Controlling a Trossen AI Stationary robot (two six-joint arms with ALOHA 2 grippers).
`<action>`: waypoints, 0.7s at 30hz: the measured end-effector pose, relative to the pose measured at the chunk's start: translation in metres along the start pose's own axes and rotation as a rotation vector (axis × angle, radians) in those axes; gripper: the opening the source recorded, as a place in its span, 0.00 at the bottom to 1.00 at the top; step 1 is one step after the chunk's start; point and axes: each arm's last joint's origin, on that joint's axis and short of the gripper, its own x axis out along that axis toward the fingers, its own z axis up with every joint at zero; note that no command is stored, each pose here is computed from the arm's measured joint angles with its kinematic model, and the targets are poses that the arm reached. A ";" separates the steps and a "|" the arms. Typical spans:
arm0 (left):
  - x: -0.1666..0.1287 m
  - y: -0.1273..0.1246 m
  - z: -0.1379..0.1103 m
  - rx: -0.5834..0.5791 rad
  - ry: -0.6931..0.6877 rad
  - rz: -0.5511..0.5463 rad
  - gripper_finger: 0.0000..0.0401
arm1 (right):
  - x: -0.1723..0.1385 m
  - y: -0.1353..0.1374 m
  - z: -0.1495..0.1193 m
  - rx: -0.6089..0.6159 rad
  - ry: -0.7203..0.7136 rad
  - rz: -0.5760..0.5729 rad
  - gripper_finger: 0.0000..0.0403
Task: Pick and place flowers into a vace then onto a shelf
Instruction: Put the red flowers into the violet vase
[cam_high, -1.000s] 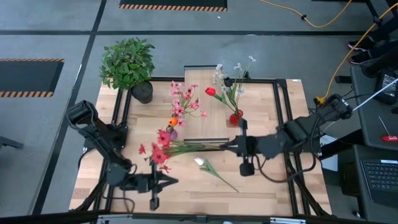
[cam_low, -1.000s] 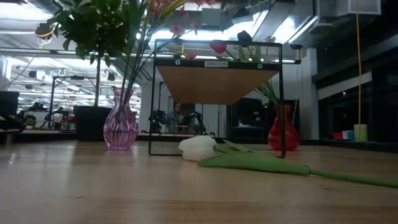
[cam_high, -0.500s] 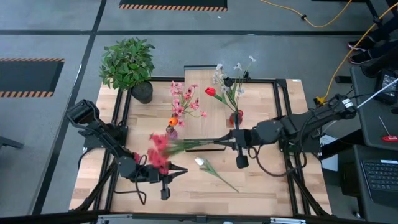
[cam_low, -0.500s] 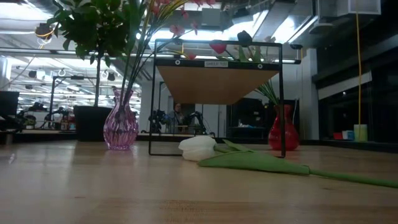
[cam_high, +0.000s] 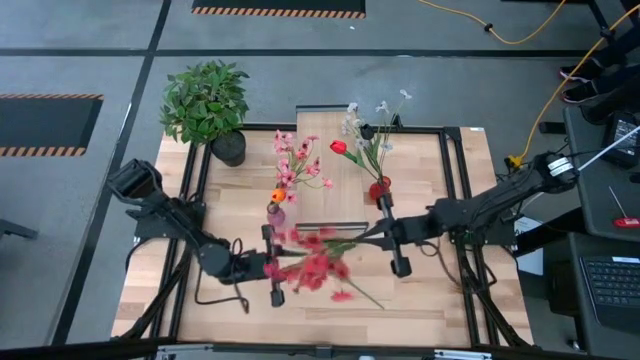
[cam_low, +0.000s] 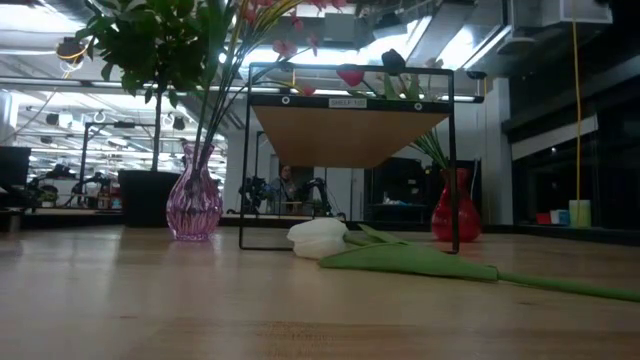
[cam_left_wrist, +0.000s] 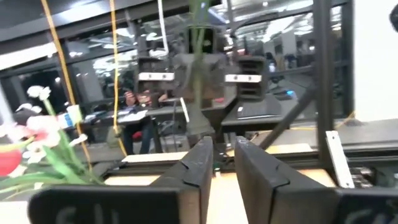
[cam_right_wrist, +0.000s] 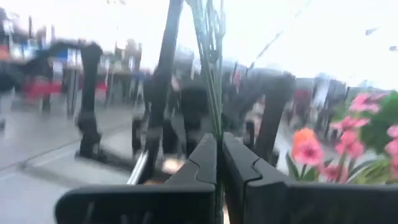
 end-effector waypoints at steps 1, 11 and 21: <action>0.003 0.003 -0.001 -0.004 0.002 0.012 0.18 | -0.005 0.001 -0.003 0.004 -0.041 0.011 0.00; 0.031 0.028 -0.007 -0.089 -0.053 -0.074 0.35 | -0.029 0.004 -0.027 0.065 -0.103 0.050 0.00; 0.050 0.051 -0.011 -0.187 -0.089 -0.133 0.50 | -0.020 0.010 -0.046 0.063 -0.088 0.053 0.00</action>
